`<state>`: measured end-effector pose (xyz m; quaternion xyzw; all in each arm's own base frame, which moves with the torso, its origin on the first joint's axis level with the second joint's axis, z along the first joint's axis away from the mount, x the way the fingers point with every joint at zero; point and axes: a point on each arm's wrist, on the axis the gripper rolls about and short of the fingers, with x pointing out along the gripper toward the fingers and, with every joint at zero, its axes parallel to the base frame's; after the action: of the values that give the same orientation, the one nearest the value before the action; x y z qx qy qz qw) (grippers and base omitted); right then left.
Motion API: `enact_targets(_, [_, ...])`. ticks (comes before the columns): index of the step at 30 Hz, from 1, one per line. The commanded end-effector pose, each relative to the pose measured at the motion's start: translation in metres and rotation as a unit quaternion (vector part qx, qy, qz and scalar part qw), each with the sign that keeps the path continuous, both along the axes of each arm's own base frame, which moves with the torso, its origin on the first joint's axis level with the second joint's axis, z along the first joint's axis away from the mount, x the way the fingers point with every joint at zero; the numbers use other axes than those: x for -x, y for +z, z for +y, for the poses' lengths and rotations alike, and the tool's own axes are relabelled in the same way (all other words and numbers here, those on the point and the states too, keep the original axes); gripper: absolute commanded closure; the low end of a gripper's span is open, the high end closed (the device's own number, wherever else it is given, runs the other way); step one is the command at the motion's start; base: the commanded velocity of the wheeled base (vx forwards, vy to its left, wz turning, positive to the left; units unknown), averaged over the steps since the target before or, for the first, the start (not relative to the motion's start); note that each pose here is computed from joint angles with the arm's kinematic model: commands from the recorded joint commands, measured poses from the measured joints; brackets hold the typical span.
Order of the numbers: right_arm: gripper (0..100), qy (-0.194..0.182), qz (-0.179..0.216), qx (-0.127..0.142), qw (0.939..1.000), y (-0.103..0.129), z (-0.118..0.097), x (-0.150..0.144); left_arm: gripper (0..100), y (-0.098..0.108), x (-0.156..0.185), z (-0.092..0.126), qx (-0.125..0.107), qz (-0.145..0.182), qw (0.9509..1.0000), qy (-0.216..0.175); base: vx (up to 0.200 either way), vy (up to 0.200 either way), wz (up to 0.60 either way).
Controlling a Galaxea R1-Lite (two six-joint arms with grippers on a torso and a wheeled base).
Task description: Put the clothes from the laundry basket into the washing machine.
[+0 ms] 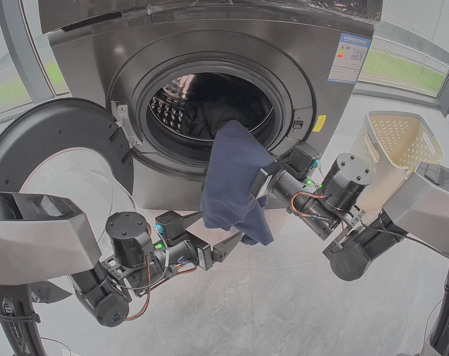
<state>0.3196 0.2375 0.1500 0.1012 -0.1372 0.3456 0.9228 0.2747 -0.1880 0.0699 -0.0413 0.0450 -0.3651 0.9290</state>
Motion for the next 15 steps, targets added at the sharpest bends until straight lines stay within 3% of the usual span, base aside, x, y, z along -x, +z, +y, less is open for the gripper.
enact_targets(1, [100, 0.008, 0.004, 0.002, 1.0, -0.002, 0.007, 0.004, 0, -0.005, -0.006, -0.011, 0.005, -0.002, 0.9998, -0.018, 0.0, 0.0, 0.0])
enact_targets(6, [100, 0.013, 0.003, 0.0, 0.9999, -0.002, 0.012, 0.007, 0, -0.001, -0.008, -0.019, 0.014, -0.014, 0.9994, -0.028, 0.0, 0.0, 0.0])
enact_targets(15, [100, 0.018, 0.009, -0.003, 0.9998, -0.003, 0.02, 0.015, 0, -0.016, -0.029, -0.028, 0.018, -0.013, 0.9996, -0.016, 0.0, 0.0, 0.0])
